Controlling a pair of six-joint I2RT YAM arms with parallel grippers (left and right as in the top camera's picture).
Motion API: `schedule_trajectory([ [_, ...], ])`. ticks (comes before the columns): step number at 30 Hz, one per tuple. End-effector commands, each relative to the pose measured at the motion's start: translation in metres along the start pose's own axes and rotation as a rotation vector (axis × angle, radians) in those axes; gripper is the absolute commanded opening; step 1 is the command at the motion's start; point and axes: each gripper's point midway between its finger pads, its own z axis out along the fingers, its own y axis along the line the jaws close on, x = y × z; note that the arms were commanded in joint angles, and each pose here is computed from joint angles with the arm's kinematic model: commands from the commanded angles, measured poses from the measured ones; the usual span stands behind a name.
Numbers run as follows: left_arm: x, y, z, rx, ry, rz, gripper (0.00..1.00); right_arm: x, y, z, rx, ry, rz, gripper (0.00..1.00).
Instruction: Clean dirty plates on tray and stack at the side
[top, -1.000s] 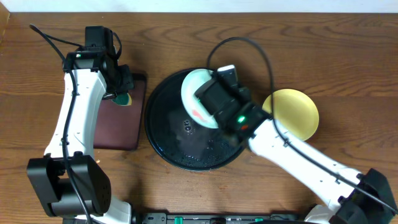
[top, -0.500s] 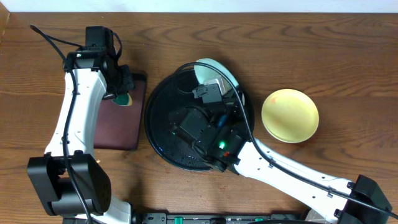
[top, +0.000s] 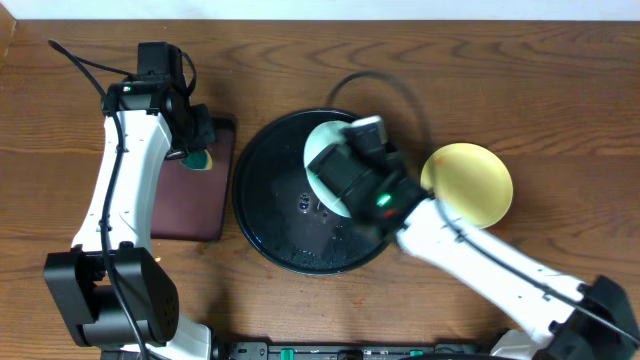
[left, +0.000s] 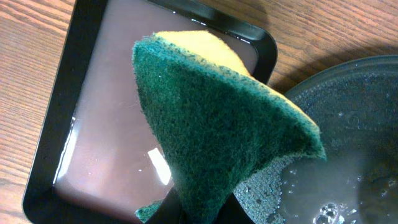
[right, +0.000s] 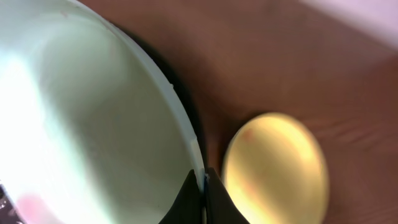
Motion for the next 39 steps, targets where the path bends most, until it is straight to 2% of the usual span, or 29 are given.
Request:
schedule_trajectory([
  [1, 0.002, 0.003, 0.005, -0.017, 0.013, -0.008, 0.08, -0.002, -0.019, -0.001, -0.237, 0.137, 0.247, 0.01],
  [6, 0.002, 0.003, 0.005, -0.017, 0.013, -0.008, 0.08, 0.009, -0.084, 0.008, -0.307, 0.277, 0.482, 0.01],
  [12, 0.002, 0.003, 0.005, -0.017, 0.013, -0.008, 0.08, 0.067, -0.176, 0.031, -0.094, 0.454, 0.624, 0.01],
  [20, 0.002, 0.004, 0.005, -0.017, 0.013, -0.008, 0.08, 0.131, -0.211, 0.063, 0.003, 0.546, 0.736, 0.01],
  [26, 0.002, 0.003, 0.005, -0.017, 0.012, -0.008, 0.08, 0.15, -0.21, 0.087, 0.015, 0.508, 0.767, 0.01],
  [27, 0.002, 0.004, 0.005, -0.017, 0.012, -0.008, 0.08, 0.15, -0.208, 0.091, 0.005, 0.49, 0.767, 0.03],
  [30, 0.001, 0.003, 0.005, -0.017, 0.008, -0.008, 0.08, 0.143, -0.2, 0.1, -0.057, 0.441, 0.735, 0.24],
  [31, 0.001, 0.004, 0.005, -0.018, 0.007, -0.007, 0.08, 0.142, -0.199, 0.101, -0.069, 0.435, 0.732, 0.34],
  [33, 0.0, 0.008, 0.005, -0.043, 0.002, -0.008, 0.08, 0.142, -0.198, 0.101, -0.072, 0.436, 0.732, 0.46],
  [38, -0.001, 0.018, 0.004, -0.101, -0.007, 0.013, 0.08, 0.143, -0.193, 0.099, -0.096, 0.446, 0.717, 0.66],
  [39, -0.001, 0.018, 0.004, -0.101, -0.007, 0.037, 0.08, 0.14, -0.189, 0.099, -0.131, 0.443, 0.706, 0.72],
])
